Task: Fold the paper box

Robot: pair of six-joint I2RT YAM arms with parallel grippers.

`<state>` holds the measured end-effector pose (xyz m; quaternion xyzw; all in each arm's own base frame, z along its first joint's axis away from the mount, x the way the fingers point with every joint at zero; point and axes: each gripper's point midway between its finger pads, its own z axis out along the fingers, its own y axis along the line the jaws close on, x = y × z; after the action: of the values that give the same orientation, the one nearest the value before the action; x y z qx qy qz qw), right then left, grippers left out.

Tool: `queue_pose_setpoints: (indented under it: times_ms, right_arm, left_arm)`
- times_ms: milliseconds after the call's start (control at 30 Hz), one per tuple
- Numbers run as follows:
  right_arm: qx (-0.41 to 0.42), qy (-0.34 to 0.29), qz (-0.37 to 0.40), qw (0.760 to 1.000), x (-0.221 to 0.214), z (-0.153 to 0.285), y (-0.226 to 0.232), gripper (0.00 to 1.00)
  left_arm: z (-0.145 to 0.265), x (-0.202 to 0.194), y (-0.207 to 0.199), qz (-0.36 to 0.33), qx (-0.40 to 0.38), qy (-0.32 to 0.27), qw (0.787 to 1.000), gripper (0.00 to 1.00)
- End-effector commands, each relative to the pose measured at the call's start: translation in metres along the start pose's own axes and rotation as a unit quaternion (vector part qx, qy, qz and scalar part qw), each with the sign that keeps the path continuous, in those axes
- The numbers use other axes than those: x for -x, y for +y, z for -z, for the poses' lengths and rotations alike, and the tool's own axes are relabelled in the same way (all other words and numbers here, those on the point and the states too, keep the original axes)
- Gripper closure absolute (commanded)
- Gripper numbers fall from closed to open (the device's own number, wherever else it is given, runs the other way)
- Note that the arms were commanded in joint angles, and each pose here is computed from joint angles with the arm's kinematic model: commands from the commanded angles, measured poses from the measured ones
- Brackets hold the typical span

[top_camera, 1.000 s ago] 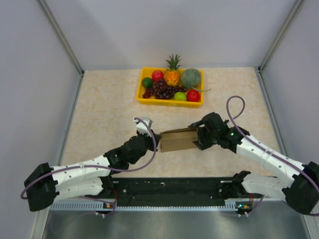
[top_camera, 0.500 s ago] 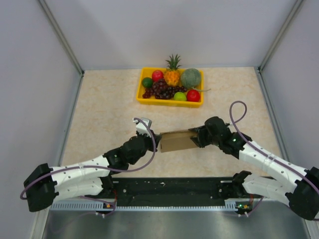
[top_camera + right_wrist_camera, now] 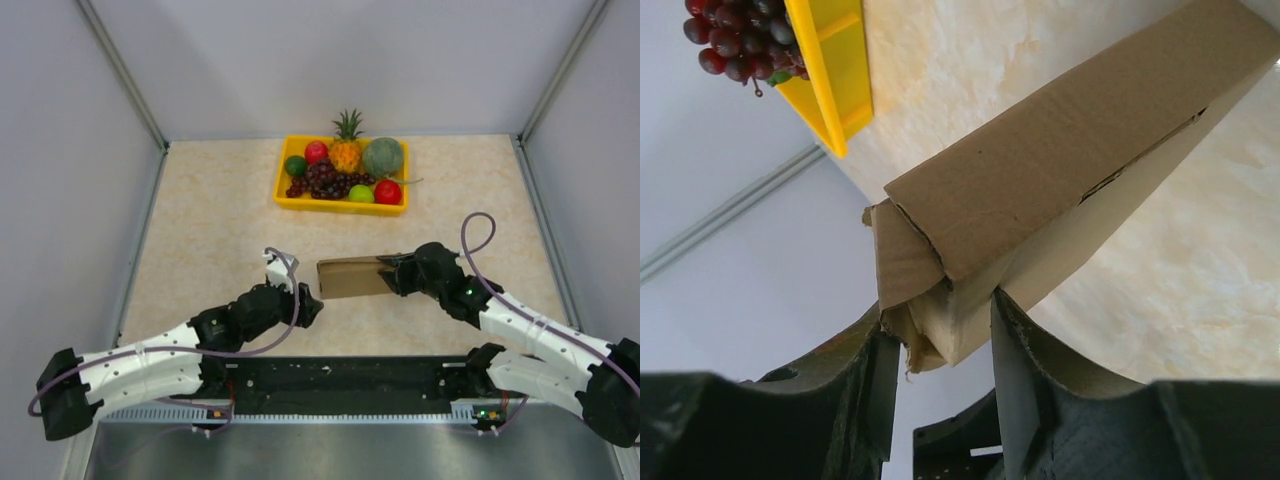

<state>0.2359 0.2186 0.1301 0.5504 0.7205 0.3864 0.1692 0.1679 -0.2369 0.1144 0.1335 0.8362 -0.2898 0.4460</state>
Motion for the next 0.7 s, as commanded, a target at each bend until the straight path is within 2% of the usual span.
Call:
queue_pose_setpoints:
  times_ms: [0,167,233,267,300,367,500,667]
  right_arm:
    - [-0.109,-0.067,0.022,0.992,0.036,-0.016,-0.075,0.76]
    - [-0.115,-0.070,0.028,0.991,0.039,-0.017,-0.083,0.78]
    - [-0.114,-0.073,0.032,0.990,0.042,-0.018,-0.086,0.79]
    - [-0.114,-0.073,0.039,0.990,0.042,-0.018,-0.086,0.79]
    - [-0.114,-0.075,0.041,0.990,0.043,-0.018,-0.087,0.79]
    - [-0.118,-0.075,0.043,0.989,0.044,-0.019,-0.090,0.79]
    - [-0.119,-0.074,0.046,0.989,0.043,-0.020,-0.090,0.79]
    - [-0.115,-0.074,0.051,0.989,0.042,-0.020,-0.086,0.78]
  left_arm:
    - [0.025,0.007,-0.017,0.048,-0.043,0.008,0.998,0.29]
    - [0.051,0.051,-0.024,0.093,-0.044,-0.022,0.994,0.18]
    - [0.052,0.066,-0.024,0.102,-0.037,-0.017,0.994,0.13]
    - [0.047,0.087,-0.012,0.126,-0.011,-0.026,0.992,0.12]
    - [0.048,0.087,-0.025,0.139,-0.058,0.006,0.989,0.11]
    - [0.038,0.110,-0.007,0.199,-0.046,0.003,0.979,0.01]
    - [0.022,0.131,-0.010,0.238,-0.072,0.001,0.969,0.02]
    - [0.000,0.118,-0.023,0.333,-0.096,0.075,0.935,0.02]
